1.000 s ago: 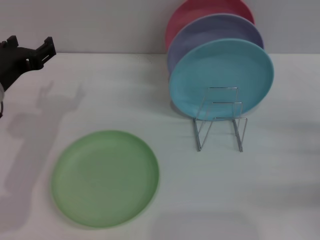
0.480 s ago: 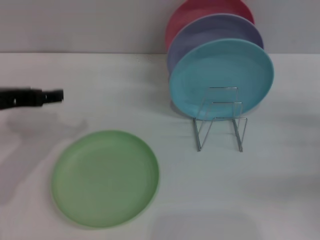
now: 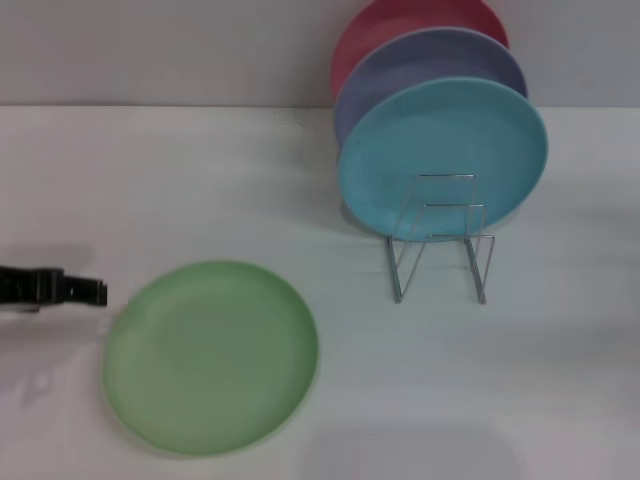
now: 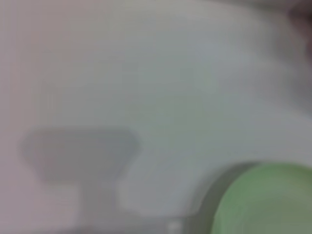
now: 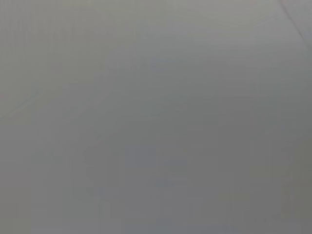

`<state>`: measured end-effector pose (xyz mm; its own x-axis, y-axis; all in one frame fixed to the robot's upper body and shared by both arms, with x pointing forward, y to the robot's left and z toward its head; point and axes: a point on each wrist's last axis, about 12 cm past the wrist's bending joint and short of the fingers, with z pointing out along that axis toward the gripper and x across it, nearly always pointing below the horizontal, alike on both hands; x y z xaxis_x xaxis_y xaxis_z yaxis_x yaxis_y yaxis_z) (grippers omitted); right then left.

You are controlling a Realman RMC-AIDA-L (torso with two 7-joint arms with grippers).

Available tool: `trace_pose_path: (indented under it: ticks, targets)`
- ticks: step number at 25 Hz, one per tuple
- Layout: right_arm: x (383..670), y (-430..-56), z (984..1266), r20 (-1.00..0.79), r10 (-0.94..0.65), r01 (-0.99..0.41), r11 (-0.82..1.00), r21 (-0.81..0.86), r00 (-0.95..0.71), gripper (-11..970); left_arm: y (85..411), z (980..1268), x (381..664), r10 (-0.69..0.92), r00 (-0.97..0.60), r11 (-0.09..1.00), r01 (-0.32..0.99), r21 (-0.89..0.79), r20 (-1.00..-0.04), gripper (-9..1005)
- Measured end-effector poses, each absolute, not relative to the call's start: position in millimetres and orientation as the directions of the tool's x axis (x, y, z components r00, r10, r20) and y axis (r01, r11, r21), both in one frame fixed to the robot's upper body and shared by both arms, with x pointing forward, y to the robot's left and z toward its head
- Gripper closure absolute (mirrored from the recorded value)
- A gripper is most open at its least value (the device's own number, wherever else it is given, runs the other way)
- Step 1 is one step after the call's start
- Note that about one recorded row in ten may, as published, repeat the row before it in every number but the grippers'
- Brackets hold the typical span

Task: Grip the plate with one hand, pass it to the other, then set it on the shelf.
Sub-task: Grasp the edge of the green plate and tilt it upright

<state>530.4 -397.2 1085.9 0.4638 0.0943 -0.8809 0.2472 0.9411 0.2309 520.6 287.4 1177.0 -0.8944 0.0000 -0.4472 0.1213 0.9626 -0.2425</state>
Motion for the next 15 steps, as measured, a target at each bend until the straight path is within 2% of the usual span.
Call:
trace_pose_path:
  ticks: [3,8,15]
  targets:
    - [540.0,-403.6,1091.6,-0.886,0.093,0.257,0.938,0.231,0.455,297,281.5,1177.5,521.3,0.02,-0.917,0.968,0.118,-0.222,-0.398,169]
    - [544.8,-404.7,1094.6,-0.885,0.093,0.26,0.937,0.232,0.456,297,277.8,1177.2,522.1,0.031,-0.922,0.969,0.123,-0.216,-0.386,169]
    - [547.2,-403.3,1096.2,-0.893,0.049,0.277,0.942,0.19,0.447,297,253.5,1160.8,536.0,0.085,-0.951,0.971,0.146,-0.189,-0.298,169]
